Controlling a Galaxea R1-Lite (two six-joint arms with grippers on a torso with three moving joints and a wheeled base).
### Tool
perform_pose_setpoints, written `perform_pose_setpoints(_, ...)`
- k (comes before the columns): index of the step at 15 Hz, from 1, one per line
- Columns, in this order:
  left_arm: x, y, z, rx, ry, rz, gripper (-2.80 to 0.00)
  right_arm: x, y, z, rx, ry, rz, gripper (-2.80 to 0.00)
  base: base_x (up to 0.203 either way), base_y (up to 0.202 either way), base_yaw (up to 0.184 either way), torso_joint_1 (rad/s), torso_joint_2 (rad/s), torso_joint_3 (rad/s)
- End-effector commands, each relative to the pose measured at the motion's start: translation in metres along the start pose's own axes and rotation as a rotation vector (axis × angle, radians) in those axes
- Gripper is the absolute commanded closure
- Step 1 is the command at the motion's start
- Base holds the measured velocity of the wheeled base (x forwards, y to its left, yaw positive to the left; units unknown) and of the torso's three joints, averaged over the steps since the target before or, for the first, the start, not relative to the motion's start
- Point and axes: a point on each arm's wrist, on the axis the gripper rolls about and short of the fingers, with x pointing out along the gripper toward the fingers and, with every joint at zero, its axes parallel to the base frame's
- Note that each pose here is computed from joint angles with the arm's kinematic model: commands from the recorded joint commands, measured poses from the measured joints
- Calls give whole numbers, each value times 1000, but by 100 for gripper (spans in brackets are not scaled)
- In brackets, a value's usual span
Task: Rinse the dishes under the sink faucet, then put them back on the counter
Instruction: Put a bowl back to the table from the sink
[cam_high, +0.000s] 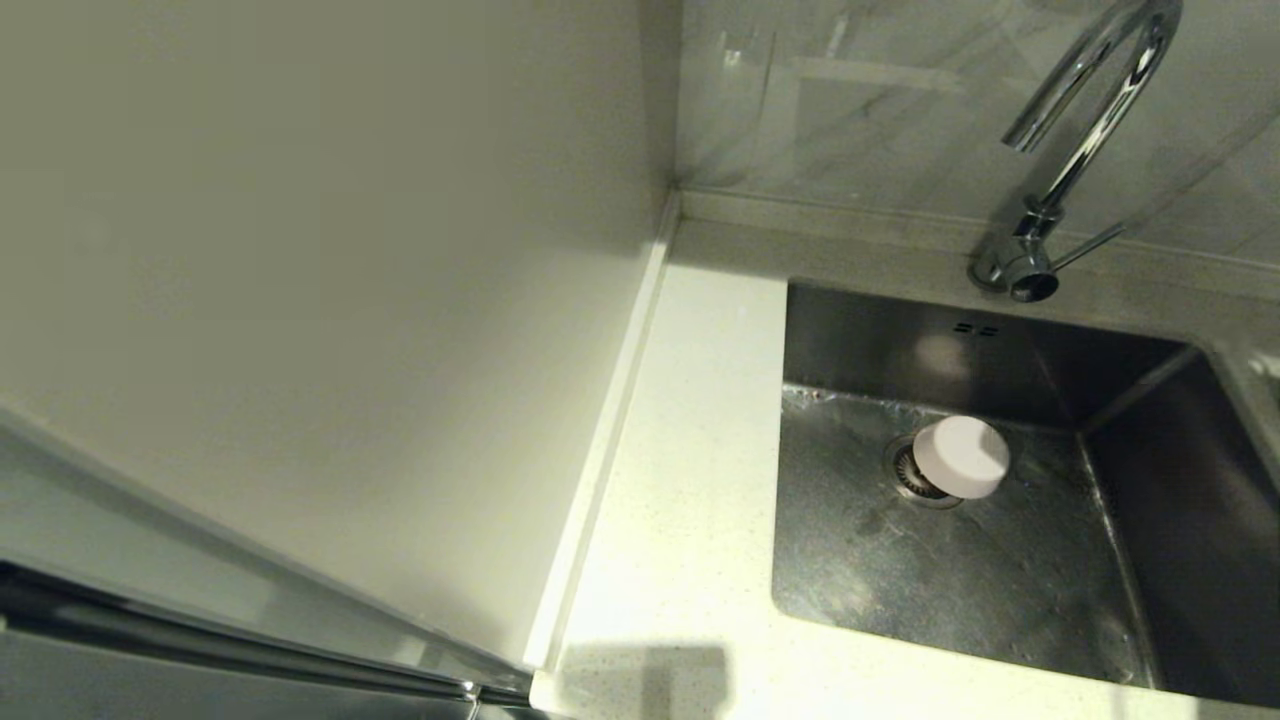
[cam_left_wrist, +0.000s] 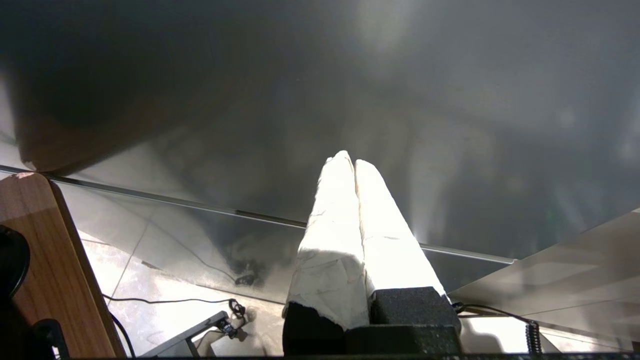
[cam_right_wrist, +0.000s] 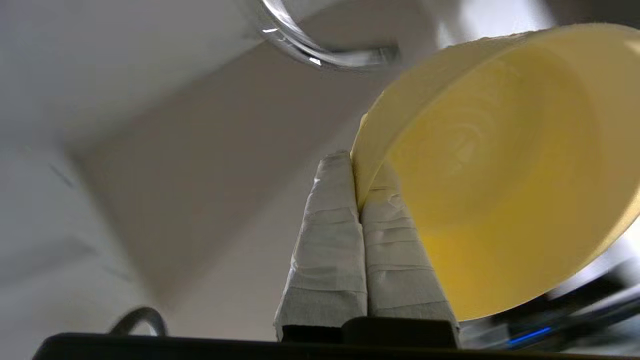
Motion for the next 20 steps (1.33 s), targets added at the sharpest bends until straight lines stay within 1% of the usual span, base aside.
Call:
perform_pose_setpoints(1,0,0,-1,0,3,0,0,5,0,-37,-1,41,-6,0,0,0,0,0,0,0)
perform_pose_setpoints(2,0,0,-1,0,3,0,0,6,1,-46,-145,51,2,0,0,0,0,0,0,0)
perform_pose_setpoints(3,0,0,-1,0,2,0,0,7,-1,-50,-245,58,8,0,0,0,0,0,0,0)
perform_pose_setpoints(4,0,0,-1,0,3,0,0,8,-3,-50,-317,61,13,0,0,0,0,0,0,0)
perform_pose_setpoints(5,0,0,-1,0,3,0,0,6,1,-52,-409,55,19,0,0,0,0,0,0,0)
perform_pose_setpoints(6,0,0,-1,0,3,0,0,5,5,-58,-526,49,26,0,0,0,0,0,0,0)
perform_pose_setpoints(8,0,0,-1,0,3,0,0,0,17,-78,-834,34,40,0,0,0,0,0,0,0)
perform_pose_setpoints(9,0,0,-1,0,3,0,0,-1,19,-83,-929,29,42,0,0,0,0,0,0,0)
perform_pose_setpoints(10,0,0,-1,0,3,0,0,-2,19,-83,-914,28,41,0,0,0,0,0,0,0)
perform_pose_setpoints(11,0,0,-1,0,3,0,0,-2,18,-81,-828,27,36,0,0,0,0,0,0,0)
perform_pose_setpoints(12,0,0,-1,0,3,0,0,-1,15,-76,-682,26,28,0,0,0,0,0,0,0)
perform_pose_setpoints(13,0,0,-1,0,3,0,0,-1,9,-72,-477,25,17,0,0,0,0,0,0,0)
perform_pose_setpoints(14,0,0,-1,0,3,0,0,-1,4,-71,-289,24,8,0,0,0,0,0,0,0)
perform_pose_setpoints(15,0,0,-1,0,3,0,0,-2,1,-76,-137,22,0,0,0,0,0,0,0,0)
perform_pose_setpoints(16,0,0,-1,0,3,0,0,-2,4,-87,-31,21,-6,0,0,0,0,0,0,0)
perform_pose_setpoints(17,0,0,-1,0,3,0,0,-3,10,-101,12,21,-8,0,0,0,0,0,0,0)
perform_pose_setpoints(18,0,0,-1,0,3,0,0,-4,19,-115,-11,21,-7,0,0,0,0,0,0,0)
perform_pose_setpoints(19,0,0,0,0,1,0,0,-4,27,-127,-51,21,-5,0,0,0,0,0,0,0)
perform_pose_setpoints(20,0,0,-1,0,3,0,0,-5,29,-132,-50,22,-5,0,0,0,0,0,0,0)
